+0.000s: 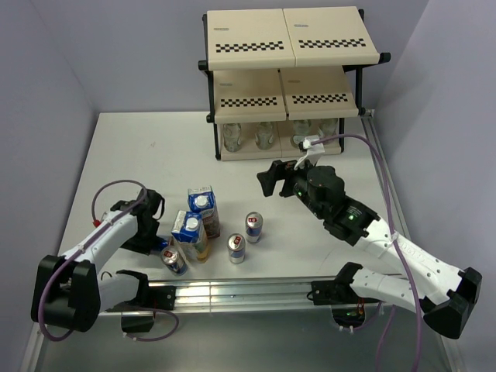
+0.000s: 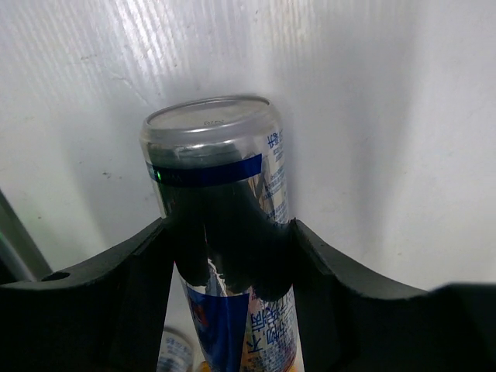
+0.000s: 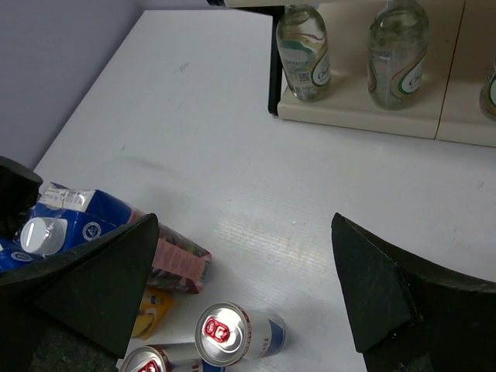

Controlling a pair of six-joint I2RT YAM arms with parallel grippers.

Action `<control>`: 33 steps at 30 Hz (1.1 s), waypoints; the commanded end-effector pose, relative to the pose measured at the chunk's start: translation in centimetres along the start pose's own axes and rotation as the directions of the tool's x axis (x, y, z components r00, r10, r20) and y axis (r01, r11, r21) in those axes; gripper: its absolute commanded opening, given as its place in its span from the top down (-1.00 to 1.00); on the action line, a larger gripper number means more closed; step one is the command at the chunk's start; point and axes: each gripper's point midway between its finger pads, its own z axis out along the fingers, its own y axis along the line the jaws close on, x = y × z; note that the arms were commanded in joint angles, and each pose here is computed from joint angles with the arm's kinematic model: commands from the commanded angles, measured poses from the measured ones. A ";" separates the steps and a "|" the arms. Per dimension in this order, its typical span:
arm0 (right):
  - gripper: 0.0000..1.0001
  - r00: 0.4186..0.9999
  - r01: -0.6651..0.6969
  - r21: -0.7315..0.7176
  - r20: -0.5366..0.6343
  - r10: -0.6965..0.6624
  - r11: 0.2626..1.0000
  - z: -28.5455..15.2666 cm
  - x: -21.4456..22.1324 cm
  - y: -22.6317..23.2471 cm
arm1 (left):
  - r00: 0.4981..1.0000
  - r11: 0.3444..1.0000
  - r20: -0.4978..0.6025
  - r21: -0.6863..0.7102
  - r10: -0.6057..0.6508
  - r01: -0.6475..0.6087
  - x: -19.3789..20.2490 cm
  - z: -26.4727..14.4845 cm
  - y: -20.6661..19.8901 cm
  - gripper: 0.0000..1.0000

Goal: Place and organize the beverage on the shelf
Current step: Pick up the drink from the center of the board, then place the drink on the shelf.

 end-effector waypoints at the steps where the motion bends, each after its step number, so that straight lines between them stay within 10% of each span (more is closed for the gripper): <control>1: -0.97 0.998 -0.003 -0.030 0.058 0.005 1.000 0.0 -2.9 1.4 | 0.999 0.996 -0.022 0.069 -0.050 0.051 -0.7 -0.5 -2.3 1.00; 8: -0.98 0.998 -0.016 -0.087 0.065 0.022 0.996 0.1 -3.7 2.8 | 0.957 0.927 0.059 0.269 -0.285 0.259 -8.6 -8.8 -6.8 1.00; 16: -0.97 0.989 0.044 -0.339 0.145 0.006 0.940 -1.9 -5.6 7.1 | 0.902 0.702 -0.040 0.613 -0.429 0.361 -15.4 -21.7 -10.5 0.99; 25: -0.97 0.968 0.132 -0.686 0.243 0.054 0.716 -4.1 -8.4 15.1 | 0.947 0.369 -0.318 0.877 -0.032 0.307 -11.8 -35.9 -14.7 1.00; 33: -0.99 0.865 0.210 -0.587 0.484 0.131 0.782 -1.7 -10.5 18.7 | 0.800 0.253 -0.563 0.821 0.206 0.512 -8.1 -39.7 -16.4 0.99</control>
